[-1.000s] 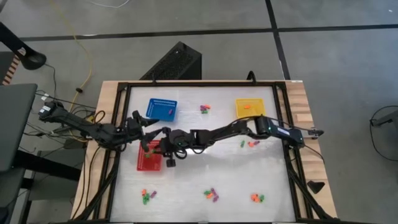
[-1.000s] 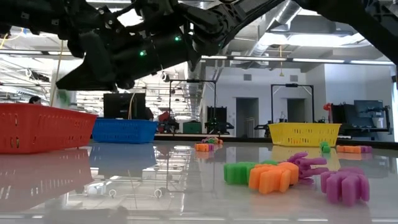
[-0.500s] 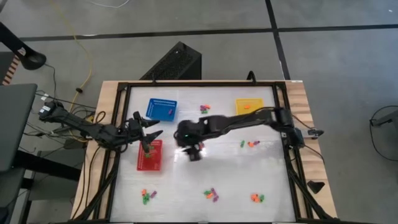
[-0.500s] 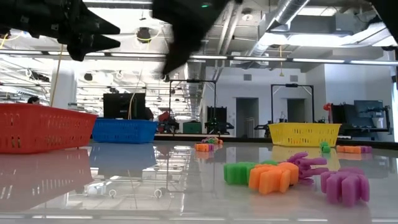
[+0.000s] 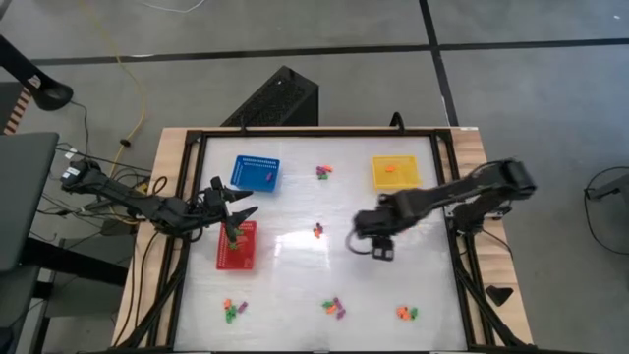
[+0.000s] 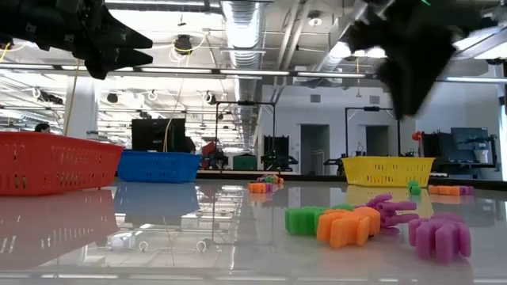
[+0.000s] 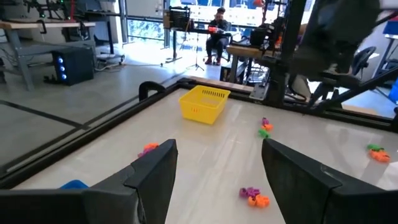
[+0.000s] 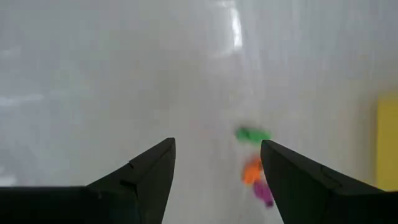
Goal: Sort Halloween decoration
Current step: Put the violet skeleton toy into the blue bin
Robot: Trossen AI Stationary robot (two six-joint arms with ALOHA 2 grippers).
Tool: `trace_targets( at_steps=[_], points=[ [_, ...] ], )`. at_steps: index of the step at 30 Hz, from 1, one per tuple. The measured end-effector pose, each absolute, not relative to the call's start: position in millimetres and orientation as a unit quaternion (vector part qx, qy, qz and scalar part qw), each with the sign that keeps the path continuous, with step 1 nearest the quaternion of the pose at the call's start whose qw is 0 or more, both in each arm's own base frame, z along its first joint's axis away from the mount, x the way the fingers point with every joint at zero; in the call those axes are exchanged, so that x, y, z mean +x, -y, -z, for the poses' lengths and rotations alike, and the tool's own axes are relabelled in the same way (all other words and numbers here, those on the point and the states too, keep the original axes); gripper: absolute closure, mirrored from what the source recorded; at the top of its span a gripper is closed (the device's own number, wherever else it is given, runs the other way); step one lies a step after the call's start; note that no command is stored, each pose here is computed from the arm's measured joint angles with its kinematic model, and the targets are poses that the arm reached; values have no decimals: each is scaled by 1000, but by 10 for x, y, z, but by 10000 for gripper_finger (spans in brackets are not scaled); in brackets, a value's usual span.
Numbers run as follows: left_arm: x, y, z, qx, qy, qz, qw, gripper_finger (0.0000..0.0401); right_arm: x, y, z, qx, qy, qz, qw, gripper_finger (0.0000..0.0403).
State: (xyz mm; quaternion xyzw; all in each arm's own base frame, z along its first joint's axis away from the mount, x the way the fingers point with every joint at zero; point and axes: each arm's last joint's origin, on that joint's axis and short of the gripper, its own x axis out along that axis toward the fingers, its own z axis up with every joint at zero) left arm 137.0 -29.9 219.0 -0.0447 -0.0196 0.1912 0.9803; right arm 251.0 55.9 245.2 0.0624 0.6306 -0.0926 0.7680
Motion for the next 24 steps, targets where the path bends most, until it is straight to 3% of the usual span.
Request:
trace_targets(
  at_steps=[9,24],
  points=[
    [1370,298,-2188,-47,19,-191,980,175,1903,-421,-2108,145,-620,163,754,133],
    [1369,298,-2193,-63,24,-191,979,175,1846,-244,-1852,61,-675,119,726,133]
  ],
)
